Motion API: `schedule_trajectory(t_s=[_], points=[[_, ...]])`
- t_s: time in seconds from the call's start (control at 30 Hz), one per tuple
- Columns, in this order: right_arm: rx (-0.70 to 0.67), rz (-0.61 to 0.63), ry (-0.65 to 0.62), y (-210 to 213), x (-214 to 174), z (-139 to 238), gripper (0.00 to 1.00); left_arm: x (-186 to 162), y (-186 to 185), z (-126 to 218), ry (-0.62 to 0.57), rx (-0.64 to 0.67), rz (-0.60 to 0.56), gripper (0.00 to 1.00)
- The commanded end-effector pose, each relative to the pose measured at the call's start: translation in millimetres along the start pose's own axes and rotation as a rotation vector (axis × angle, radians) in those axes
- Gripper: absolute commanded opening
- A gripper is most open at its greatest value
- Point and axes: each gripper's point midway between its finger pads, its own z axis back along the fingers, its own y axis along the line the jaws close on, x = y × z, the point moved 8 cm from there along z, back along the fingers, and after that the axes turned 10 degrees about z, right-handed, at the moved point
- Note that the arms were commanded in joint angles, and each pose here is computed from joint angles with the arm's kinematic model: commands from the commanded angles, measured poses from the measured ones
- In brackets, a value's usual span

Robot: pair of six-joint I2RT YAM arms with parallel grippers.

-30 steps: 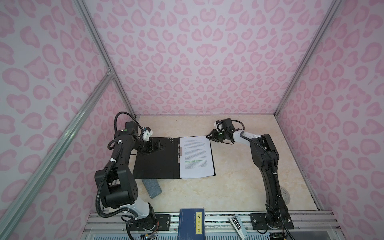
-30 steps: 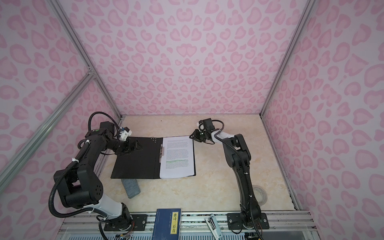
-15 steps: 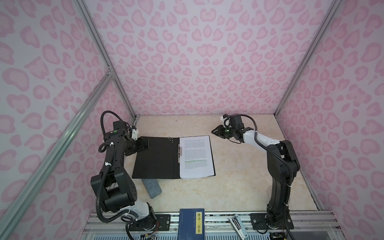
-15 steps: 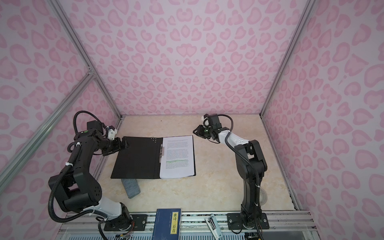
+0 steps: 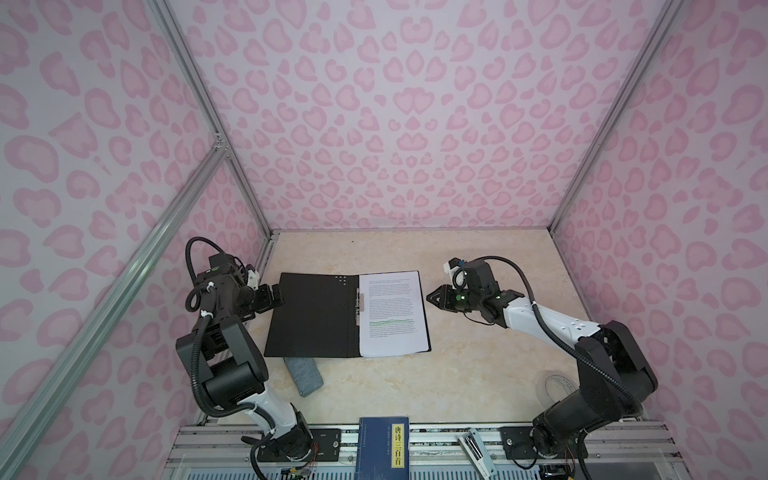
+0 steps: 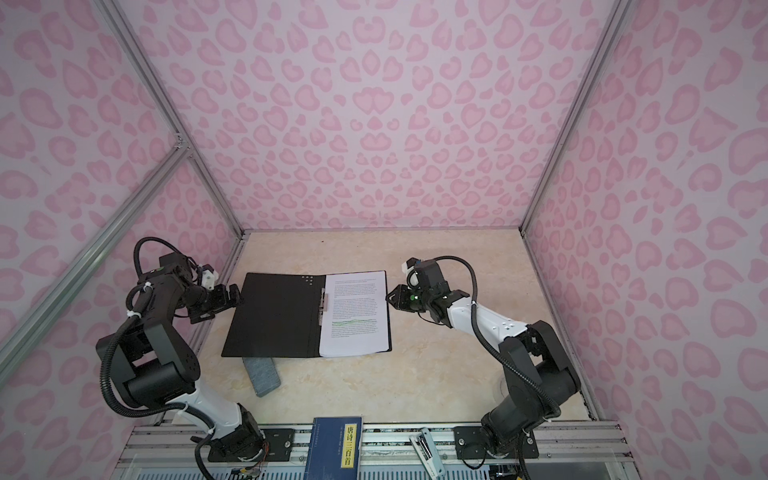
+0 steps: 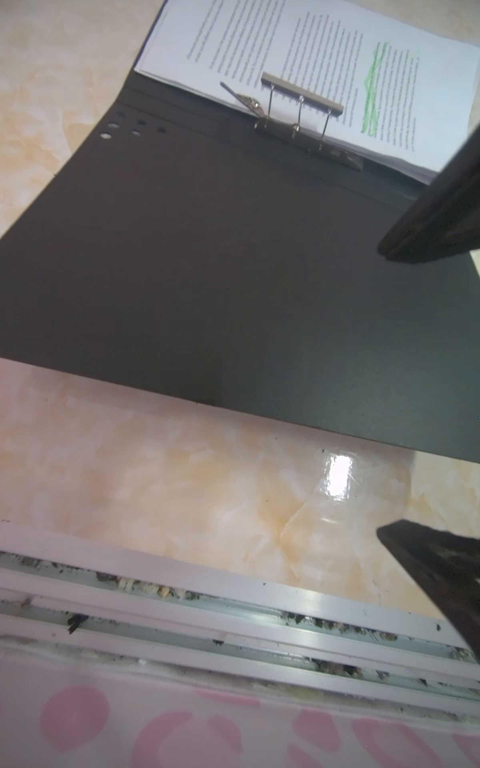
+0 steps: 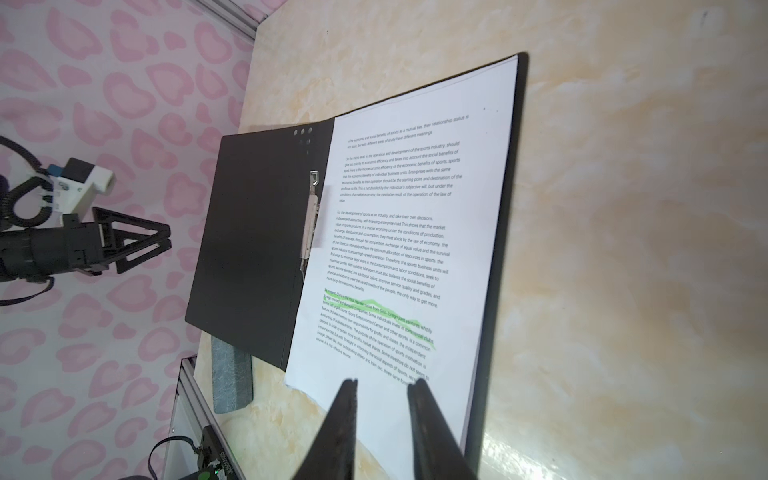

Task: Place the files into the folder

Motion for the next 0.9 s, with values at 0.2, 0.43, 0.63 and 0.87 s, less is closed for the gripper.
schedule_trajectory(t_s=[0.2,0.43,0.63,0.87], points=[[-0.003,0.003,-0.039,6.6,0.8,14.5,0.25,-6.1,3.8,-32.6,0.1,-0.058,0.003,0.95],[0.007,-0.005,-0.052,7.3,1.9,12.3,0.25,-19.2,6.4,-46.8,0.162,-0.078,-0.019,0.87],[0.01,-0.003,-0.057,8.8,3.8,11.9,0.25,-29.8,0.0,-46.6,0.191,-0.152,-0.017,0.69],[0.007,-0.007,-0.05,7.3,2.6,9.8,0.25,-38.0,-12.4,-39.9,0.192,-0.192,-0.024,0.54]])
